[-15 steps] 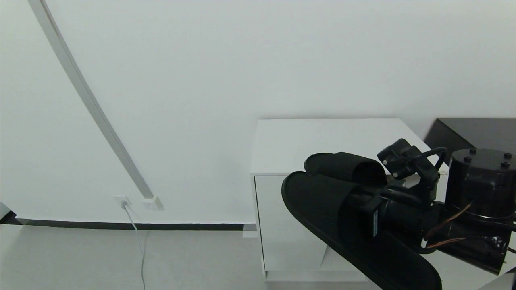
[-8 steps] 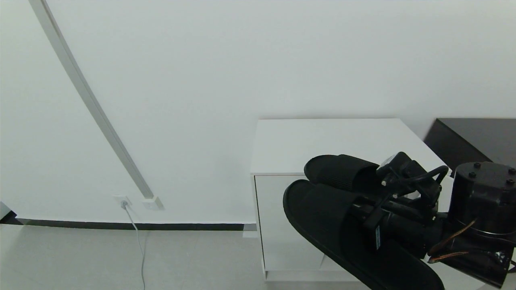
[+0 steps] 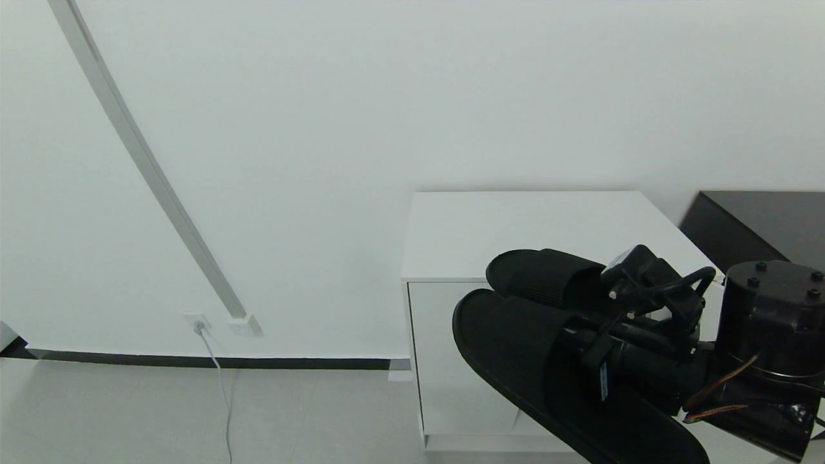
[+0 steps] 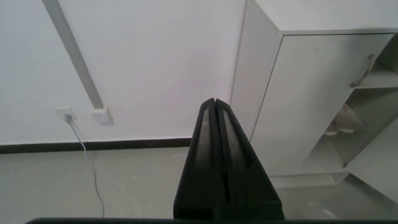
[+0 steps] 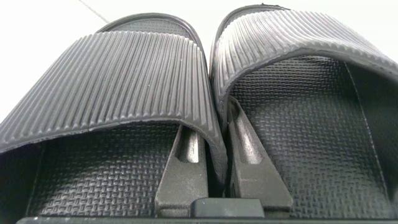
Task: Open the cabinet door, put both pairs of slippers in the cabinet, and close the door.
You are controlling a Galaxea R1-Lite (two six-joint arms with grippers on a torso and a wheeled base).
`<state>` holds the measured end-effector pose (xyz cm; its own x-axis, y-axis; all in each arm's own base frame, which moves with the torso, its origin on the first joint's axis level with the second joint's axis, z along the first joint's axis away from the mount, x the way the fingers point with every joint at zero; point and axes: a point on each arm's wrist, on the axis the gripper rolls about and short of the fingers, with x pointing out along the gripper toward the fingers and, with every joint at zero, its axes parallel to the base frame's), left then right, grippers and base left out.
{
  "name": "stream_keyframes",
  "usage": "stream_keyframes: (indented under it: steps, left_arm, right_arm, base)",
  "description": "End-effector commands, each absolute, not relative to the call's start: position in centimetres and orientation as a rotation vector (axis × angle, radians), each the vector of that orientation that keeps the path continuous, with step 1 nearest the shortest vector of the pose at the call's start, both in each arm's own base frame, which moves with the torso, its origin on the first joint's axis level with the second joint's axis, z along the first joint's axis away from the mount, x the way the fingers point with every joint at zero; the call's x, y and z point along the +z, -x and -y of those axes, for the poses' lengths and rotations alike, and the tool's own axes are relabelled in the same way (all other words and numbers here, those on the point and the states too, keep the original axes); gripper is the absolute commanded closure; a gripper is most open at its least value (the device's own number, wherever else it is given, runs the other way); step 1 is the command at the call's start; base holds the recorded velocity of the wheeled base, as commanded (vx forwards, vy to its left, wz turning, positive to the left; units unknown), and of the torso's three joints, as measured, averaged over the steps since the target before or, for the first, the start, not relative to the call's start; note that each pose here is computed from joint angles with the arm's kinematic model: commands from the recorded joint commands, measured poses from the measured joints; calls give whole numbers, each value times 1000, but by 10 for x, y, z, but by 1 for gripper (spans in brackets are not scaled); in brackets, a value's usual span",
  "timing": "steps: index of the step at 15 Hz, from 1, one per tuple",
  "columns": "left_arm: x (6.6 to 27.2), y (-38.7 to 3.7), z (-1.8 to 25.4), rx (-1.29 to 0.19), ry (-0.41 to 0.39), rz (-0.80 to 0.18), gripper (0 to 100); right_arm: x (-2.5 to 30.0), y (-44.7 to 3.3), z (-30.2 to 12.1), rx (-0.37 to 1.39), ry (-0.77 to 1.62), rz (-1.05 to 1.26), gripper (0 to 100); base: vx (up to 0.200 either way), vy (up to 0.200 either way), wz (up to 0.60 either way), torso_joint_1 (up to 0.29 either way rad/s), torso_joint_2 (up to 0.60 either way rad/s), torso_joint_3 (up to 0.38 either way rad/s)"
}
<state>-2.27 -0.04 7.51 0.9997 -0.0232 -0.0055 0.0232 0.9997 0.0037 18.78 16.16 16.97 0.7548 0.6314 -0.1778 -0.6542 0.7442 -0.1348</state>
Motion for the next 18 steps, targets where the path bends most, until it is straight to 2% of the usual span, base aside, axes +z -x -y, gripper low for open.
stream_keyframes:
  steps: [1, 18]
  left_arm:
    - [75, 23, 0, -23, -5, -8, 100]
    - [75, 23, 0, -23, -5, -6, 100]
  right_arm:
    - [168, -189, -162, 706, 197, -130, 100]
    - [164, -191, -163, 699, 172, -159, 100]
  base:
    - [0, -200, 0, 12, 7, -7]
    - [0, -200, 0, 4, 3, 2]
